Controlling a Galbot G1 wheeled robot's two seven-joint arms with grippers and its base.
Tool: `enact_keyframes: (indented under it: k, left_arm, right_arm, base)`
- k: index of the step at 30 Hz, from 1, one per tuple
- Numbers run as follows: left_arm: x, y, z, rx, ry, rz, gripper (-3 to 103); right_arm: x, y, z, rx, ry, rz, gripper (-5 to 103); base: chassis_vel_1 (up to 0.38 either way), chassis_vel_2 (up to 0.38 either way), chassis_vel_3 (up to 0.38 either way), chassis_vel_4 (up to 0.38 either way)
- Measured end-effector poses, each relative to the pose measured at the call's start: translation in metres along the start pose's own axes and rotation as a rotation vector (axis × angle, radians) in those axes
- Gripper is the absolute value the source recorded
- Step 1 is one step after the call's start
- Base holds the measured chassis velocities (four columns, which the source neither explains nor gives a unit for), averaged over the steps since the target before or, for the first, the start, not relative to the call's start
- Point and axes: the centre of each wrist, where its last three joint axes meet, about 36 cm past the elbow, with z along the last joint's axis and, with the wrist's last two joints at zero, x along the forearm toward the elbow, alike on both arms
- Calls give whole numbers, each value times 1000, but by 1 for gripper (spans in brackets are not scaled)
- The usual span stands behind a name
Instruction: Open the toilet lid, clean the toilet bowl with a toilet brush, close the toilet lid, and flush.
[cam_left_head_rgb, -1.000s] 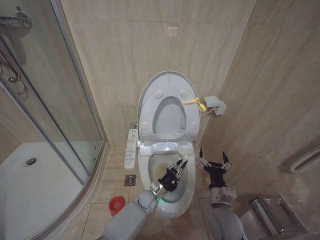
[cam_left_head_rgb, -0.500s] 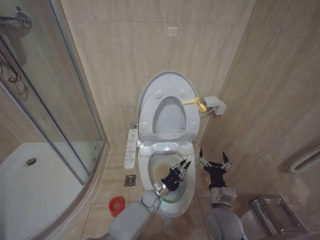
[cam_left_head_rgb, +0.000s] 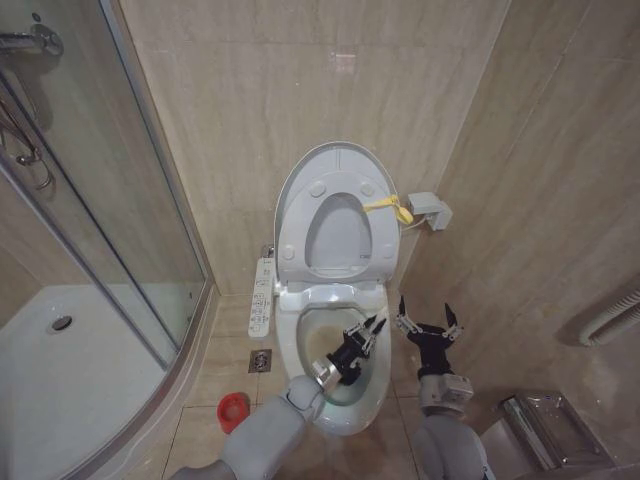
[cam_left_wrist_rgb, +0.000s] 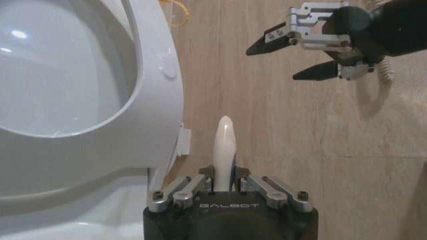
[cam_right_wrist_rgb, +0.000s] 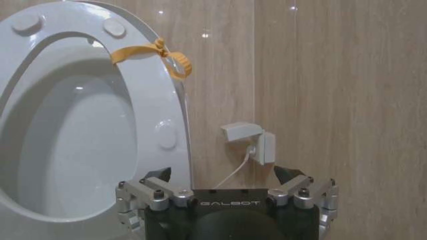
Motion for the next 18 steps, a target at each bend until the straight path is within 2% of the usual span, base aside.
enact_keyframes:
  k: [3,8,10,13,18]
  left_arm:
    - [-10,10,-10,-13,-22,0,19]
    - [-19,14,-18,-11,-37,-6,19]
    - [-4,7,3,-19,10,2,19]
    - [-4,8,4,-25,12,4,19]
    - [-25,16,-12,-36,-28,0,19]
  right_arm:
    - [0,0,0,0,0,0,100]
    - [0,0,0,0,0,0,100]
    - [0,0,0,0,0,0,100]
    - [0,0,0,0,0,0,100]
    - [0,0,0,0,0,0,100]
  base:
    - [0,0,0,0]
    - [0,0,0,0]
    - [0,0,0,0]
    - [0,0,0,0]
    - [0,0,0,0]
